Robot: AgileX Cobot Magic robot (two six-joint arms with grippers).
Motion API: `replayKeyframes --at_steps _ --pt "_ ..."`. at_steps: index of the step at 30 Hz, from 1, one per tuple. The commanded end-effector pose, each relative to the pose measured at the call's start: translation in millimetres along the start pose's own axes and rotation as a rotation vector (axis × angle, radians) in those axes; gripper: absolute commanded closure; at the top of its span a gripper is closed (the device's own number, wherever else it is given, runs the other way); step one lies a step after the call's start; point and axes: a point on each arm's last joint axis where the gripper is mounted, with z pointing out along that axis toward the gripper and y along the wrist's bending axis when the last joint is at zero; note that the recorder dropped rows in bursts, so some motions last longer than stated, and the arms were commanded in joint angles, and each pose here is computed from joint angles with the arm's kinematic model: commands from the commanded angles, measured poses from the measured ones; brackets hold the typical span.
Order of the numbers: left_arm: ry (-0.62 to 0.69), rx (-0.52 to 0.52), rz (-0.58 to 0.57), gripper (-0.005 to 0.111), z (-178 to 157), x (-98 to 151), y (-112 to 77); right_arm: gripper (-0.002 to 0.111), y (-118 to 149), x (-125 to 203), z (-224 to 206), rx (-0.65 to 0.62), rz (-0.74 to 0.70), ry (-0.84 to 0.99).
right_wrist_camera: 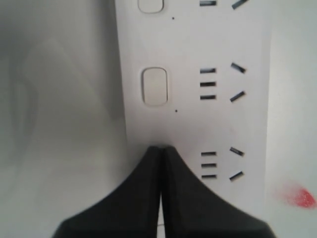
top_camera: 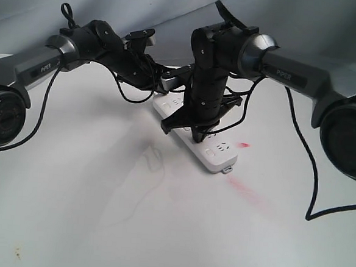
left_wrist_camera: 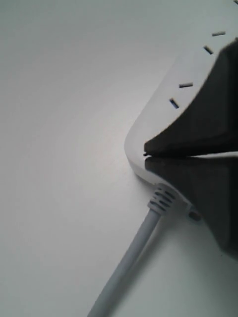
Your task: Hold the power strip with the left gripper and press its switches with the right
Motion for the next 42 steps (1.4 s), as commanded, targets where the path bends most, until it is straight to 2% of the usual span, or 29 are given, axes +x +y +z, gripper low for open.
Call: replayKeyframes --at_steps 1,7,16,24,30,35,37,40,42 --pt "0.01 -0.003 0.01 0.107 3 2 0.6 0.108 18 30 110 -0.098 0.026 0.3" --pt "0.01 -0.003 0.01 0.107 3 2 0.6 0.108 19 48 128 -0.108 0.003 0.382" --pt "0.01 -0.003 0.01 0.107 3 2 0.6 0.108 12 10 126 -0.108 0.063 0.242" --pt "0.01 -0.003 0.01 0.107 3 2 0.6 0.108 15 14 145 -0.135 0.078 0.271" --pt "0.01 -0.003 0.01 0.107 3 2 0.6 0.108 13 11 125 -0.089 0.046 0.245" --pt "0.009 -0.003 0.01 0.107 3 2 0.6 0.108 -1 7 99 0.018 0.034 0.202" --pt "0.009 -0.003 0.01 0.107 3 2 0.6 0.108 -7 3 81 -0.011 0.082 0.164" --pt "0.009 -0.003 0.01 0.107 3 2 0.6 0.108 -5 -5 42 -0.075 0.074 0.08" --pt "0.009 -0.003 0.01 0.107 3 2 0.6 0.108 6 -10 12 -0.11 0.034 0.007"
